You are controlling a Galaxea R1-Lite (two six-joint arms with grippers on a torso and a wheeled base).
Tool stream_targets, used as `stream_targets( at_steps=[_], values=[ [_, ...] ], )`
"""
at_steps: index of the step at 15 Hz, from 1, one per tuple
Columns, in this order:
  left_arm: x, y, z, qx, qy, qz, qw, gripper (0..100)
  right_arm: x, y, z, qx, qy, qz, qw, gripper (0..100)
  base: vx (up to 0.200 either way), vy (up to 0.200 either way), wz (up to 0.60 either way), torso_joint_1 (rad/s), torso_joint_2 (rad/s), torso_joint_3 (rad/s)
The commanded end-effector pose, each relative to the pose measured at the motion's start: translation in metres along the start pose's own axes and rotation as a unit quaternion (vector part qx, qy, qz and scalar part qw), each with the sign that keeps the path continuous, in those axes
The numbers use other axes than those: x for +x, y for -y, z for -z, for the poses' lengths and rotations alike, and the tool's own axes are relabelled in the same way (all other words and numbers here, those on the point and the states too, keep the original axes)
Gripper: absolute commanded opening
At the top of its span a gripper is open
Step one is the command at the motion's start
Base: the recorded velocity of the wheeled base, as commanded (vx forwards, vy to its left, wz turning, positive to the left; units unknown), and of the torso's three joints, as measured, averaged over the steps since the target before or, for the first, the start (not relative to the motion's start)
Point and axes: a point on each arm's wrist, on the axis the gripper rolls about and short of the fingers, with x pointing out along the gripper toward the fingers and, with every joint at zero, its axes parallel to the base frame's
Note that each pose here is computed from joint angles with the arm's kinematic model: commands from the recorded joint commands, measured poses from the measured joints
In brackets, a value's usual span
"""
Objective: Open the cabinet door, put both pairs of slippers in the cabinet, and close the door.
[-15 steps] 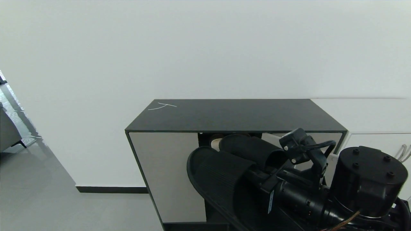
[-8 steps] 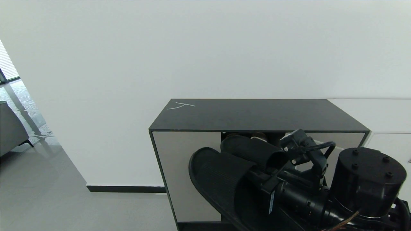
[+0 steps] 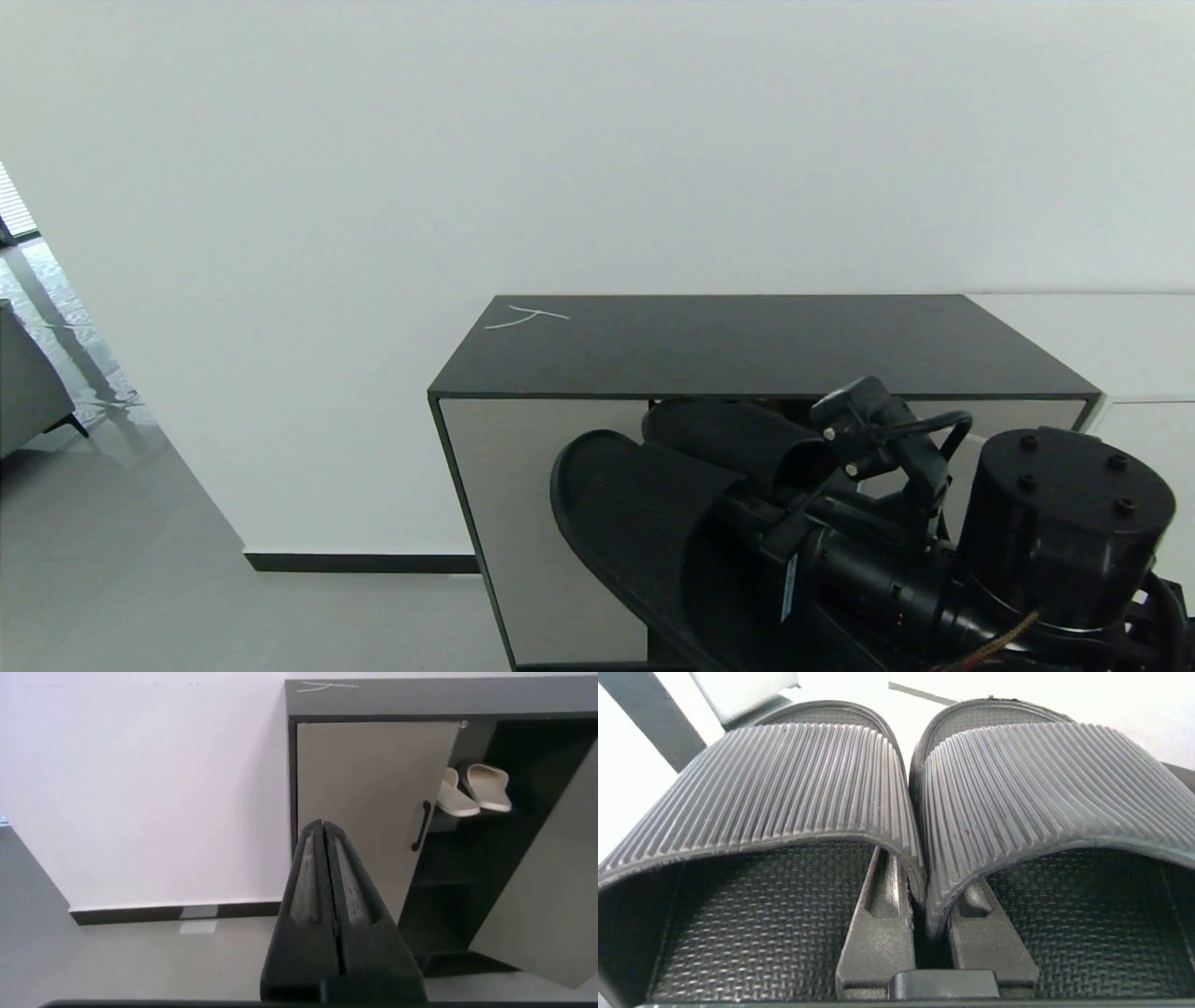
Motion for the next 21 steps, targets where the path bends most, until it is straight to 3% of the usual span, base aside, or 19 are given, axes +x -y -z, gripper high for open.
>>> stream_targets(
  at_steps=[1,5,21],
  values=[
    [0.0000,0.0000,0.0000,0.000,0.000,0.000,1.0000,0,0.0001,-0.0007,0.0001,0.000,0.001,-0.002,1.000,0,0.000,0.000,0.00,0.000,0.00,0.000],
    [0.0000,0.0000,0.0000,-0.002,0.000,0.000,1.0000,0,0.0004,-0.0007,0.0005,0.000,0.000,-0.002,1.000,0,0.000,0.000,0.00,-0.079,0.16,0.088],
    [0.0001,0.0000,0.0000,-0.002,-0.001,0.000,1.0000,0,0.0006,0.0000,0.0051,-0.001,-0.009,-0.001,1.000,0,0.000,0.000,0.00,-0.229,0.51,0.286]
  ],
)
